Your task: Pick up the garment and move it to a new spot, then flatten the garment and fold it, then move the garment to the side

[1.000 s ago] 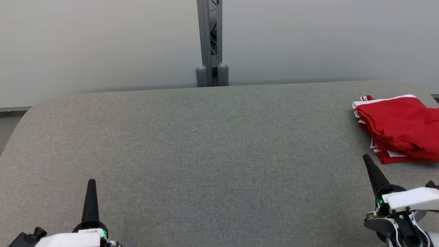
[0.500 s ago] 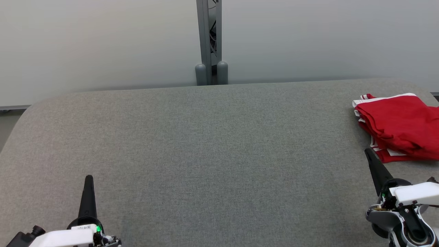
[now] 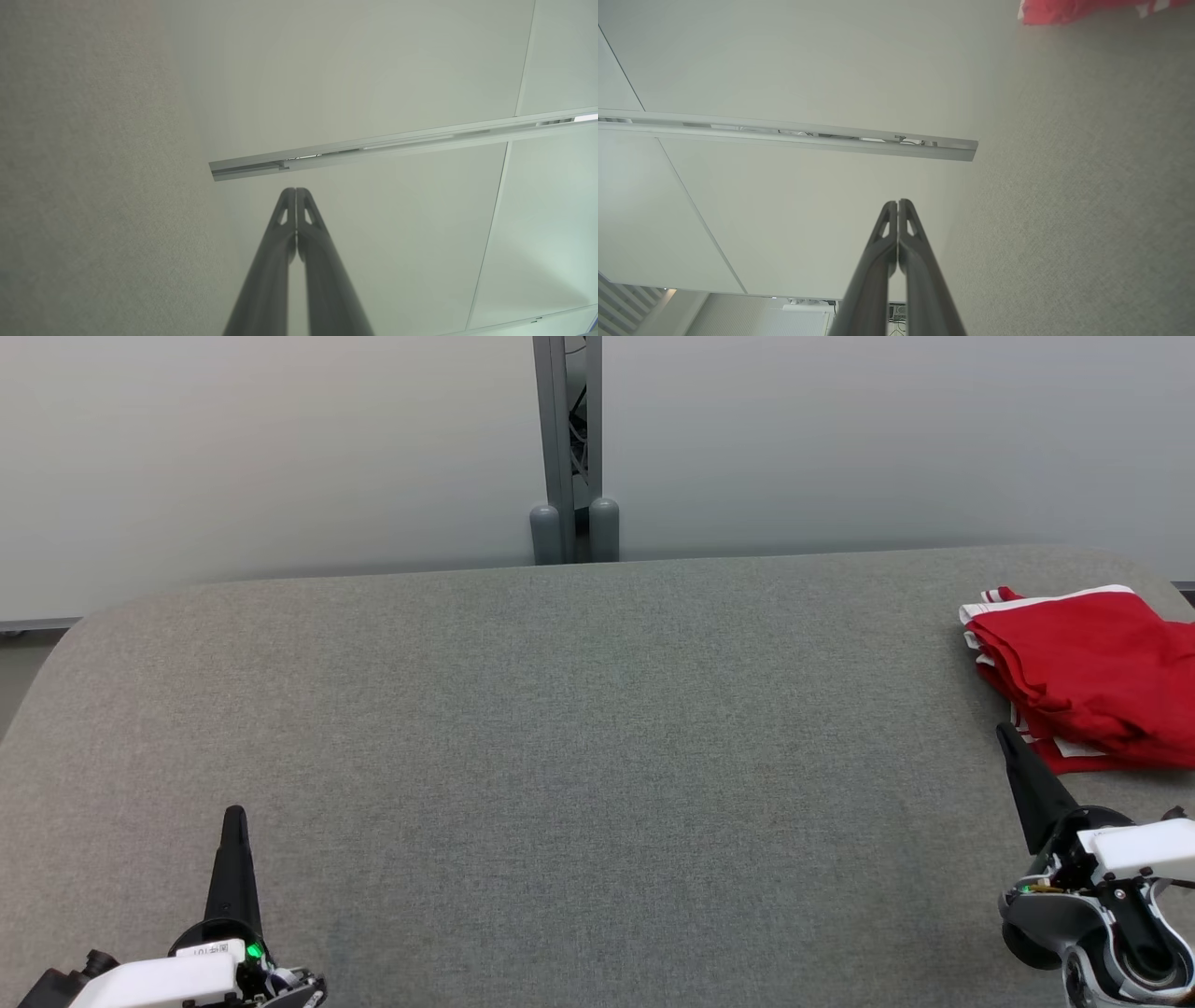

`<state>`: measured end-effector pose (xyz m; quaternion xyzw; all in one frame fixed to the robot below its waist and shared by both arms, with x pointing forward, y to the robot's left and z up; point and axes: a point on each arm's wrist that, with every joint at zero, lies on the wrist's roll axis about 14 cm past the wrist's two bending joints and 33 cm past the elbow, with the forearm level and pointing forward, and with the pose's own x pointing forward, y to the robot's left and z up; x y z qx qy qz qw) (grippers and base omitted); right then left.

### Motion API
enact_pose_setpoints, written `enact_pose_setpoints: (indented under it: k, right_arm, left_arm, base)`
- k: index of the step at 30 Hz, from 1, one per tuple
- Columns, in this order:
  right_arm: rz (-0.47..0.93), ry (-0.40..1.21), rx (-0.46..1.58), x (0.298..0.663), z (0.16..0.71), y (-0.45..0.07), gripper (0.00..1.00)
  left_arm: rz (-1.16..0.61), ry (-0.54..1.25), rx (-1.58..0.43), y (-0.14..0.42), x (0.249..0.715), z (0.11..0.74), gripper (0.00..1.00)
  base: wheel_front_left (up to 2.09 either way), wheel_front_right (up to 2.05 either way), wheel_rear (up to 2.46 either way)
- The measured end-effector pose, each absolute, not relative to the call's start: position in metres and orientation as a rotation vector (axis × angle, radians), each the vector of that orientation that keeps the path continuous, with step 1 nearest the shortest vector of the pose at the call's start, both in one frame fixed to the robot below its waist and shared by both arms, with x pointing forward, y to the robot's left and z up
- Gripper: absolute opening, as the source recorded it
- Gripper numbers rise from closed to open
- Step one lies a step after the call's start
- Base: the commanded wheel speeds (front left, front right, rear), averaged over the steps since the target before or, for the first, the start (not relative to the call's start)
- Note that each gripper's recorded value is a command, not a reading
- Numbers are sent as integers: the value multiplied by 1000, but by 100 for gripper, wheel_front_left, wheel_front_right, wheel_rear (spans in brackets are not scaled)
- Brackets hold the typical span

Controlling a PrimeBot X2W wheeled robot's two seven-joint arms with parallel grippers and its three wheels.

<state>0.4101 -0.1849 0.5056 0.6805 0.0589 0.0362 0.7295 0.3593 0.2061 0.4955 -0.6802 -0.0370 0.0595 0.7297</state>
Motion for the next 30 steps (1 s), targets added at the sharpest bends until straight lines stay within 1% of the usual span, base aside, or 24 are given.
enact_pose_setpoints:
  k: [11, 30]
  right_arm:
    - [97, 123, 1571, 414, 510, -187, 0]
    - [99, 122, 1574, 414, 510, -187, 0]
  left_arm:
    - [124, -96, -1572, 207, 363, 498, 0]
    - [121, -99, -1572, 207, 364, 500, 0]
  base:
    - [0, 0, 0]
    - [0, 0, 0]
